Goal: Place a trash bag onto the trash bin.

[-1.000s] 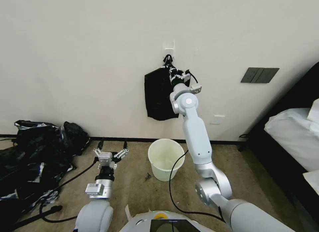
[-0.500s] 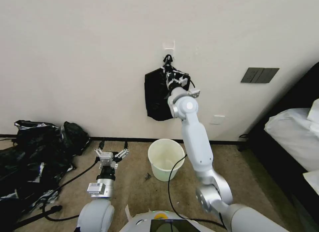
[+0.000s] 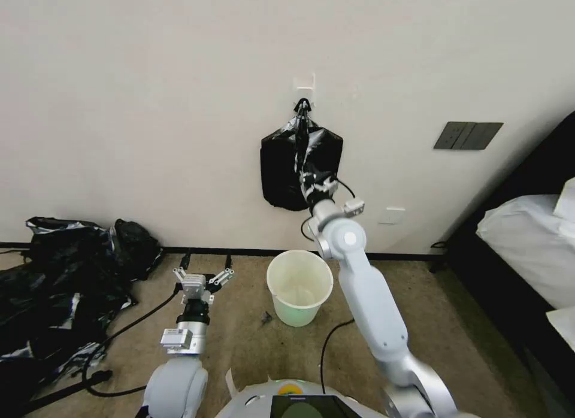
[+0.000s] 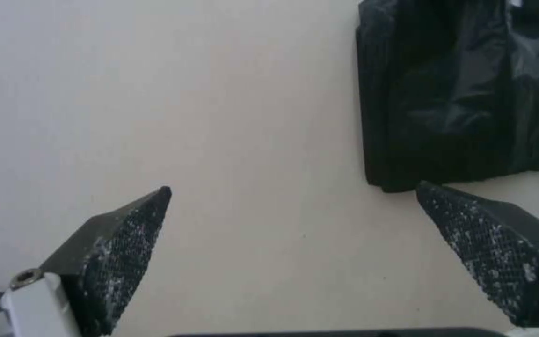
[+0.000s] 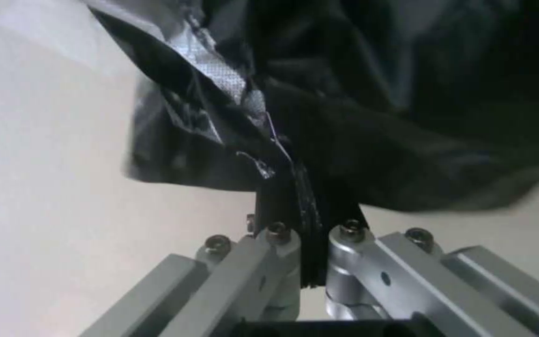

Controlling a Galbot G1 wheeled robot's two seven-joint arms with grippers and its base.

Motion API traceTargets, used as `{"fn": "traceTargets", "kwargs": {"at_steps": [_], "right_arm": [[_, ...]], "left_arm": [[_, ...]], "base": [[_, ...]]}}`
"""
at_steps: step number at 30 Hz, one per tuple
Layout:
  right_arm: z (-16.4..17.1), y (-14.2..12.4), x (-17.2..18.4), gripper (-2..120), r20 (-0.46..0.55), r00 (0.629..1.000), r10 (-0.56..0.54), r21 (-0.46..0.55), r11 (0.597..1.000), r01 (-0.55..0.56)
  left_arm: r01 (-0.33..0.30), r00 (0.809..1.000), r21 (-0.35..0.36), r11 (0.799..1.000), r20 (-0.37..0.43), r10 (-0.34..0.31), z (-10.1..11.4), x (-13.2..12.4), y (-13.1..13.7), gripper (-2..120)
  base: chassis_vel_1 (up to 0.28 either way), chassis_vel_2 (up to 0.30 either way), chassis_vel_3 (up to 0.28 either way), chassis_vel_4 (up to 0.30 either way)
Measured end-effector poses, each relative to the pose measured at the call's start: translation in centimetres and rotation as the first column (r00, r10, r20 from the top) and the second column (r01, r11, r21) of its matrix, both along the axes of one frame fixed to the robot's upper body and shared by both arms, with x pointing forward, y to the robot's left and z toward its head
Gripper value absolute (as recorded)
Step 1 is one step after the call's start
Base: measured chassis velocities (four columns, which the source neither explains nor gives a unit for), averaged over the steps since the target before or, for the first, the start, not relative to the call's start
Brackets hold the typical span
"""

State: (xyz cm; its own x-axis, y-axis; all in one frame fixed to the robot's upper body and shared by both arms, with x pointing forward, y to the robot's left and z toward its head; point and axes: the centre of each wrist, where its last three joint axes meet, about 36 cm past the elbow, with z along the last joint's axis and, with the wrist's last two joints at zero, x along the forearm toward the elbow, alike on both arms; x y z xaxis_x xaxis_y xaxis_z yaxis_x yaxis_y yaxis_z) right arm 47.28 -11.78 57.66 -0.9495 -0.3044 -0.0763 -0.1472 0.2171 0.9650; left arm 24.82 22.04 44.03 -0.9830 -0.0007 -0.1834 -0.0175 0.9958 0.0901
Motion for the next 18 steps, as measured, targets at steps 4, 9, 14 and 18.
{"fn": "traceTargets", "kwargs": {"at_steps": [4, 9, 14, 18], "right_arm": [[-0.7, -0.1, -1.2, 0, -0.007, 1.0, 0.009, -0.011, 1.0, -0.009], [-2.8, -0.3, -4.3, 0, -0.023, 1.0, 0.017, -0.052, 0.998, -0.018], [-4.9, -0.5, -7.6, 0, -0.06, 0.998, 0.036, -0.081, 0.996, -0.041], [-5.9, -0.4, -9.3, 0, -0.082, 0.996, 0.04, -0.099, 0.994, -0.049]], "left_arm": [[-0.001, 1.0, 0.0, 1.0, 0.001, 0.001, -0.1, 0.0, 0.0, 100], [-0.002, 1.0, 0.001, 1.0, 0.001, 0.002, -0.1, 0.0, 0.1, 100], [0.003, 1.0, -0.001, 1.0, 0.003, -0.003, -0.2, 0.2, 0.0, 100], [0.006, 1.0, -0.003, 1.0, 0.004, -0.006, -0.2, 0.2, -0.1, 100]], "base": [[0.0, 0.0, 0.0, 0.0], [0.0, 0.0, 0.0, 0.0], [0.0, 0.0, 0.0, 0.0], [0.0, 0.0, 0.0, 0.0]]}}
